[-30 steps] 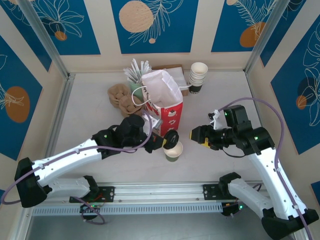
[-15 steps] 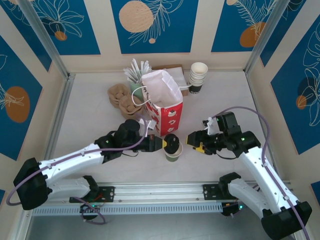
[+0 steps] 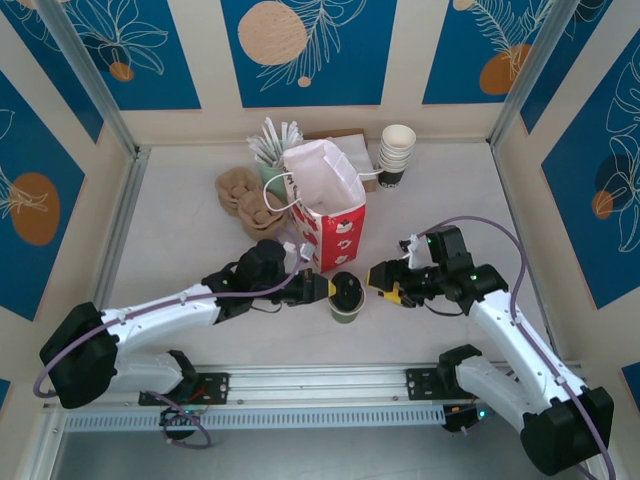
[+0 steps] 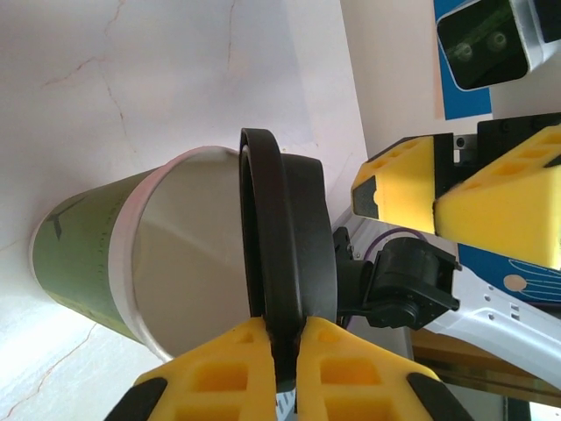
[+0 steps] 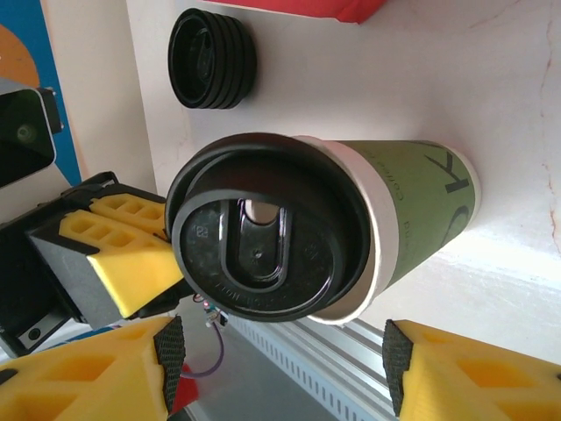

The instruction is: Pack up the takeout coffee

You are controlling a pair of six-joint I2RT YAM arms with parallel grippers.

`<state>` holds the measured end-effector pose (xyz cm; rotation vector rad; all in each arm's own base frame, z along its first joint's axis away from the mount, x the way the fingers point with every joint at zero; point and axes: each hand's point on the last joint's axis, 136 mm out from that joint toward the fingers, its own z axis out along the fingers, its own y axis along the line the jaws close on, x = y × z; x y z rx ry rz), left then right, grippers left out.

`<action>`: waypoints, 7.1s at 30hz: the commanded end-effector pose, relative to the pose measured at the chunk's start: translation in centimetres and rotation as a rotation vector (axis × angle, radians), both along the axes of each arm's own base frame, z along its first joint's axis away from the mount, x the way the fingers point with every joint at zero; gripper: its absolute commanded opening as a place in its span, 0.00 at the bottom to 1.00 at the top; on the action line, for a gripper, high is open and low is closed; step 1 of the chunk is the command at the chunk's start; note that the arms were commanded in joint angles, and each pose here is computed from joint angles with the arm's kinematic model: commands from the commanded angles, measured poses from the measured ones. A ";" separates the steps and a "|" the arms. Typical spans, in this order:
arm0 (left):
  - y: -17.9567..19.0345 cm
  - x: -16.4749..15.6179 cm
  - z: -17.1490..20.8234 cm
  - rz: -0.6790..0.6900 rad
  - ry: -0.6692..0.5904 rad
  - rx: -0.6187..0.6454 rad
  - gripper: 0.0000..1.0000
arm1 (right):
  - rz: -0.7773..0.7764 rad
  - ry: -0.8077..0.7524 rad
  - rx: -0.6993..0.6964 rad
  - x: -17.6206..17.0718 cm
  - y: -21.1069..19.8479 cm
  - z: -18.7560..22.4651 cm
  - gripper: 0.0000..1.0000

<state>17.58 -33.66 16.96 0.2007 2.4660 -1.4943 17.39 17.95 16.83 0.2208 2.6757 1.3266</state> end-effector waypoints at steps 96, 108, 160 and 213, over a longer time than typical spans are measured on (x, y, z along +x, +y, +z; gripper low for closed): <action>0.4 0.2 -10.8 -0.062 0.007 0.279 0.41 | 0.003 0.094 -0.238 -2.2 -1.8 -10.0 0.50; 1.4 -0.2 -11.8 -0.041 -0.001 0.311 0.39 | -0.042 0.194 -0.274 -2.7 -2.5 -11.7 0.46; 3.0 1.9 1.5 0.017 -0.269 0.308 0.63 | 0.039 0.058 0.006 -1.8 2.1 -5.8 0.59; 21.4 20.5 1.3 0.836 -0.144 0.337 0.52 | 0.059 -0.163 -0.071 0.5 5.0 1.1 0.64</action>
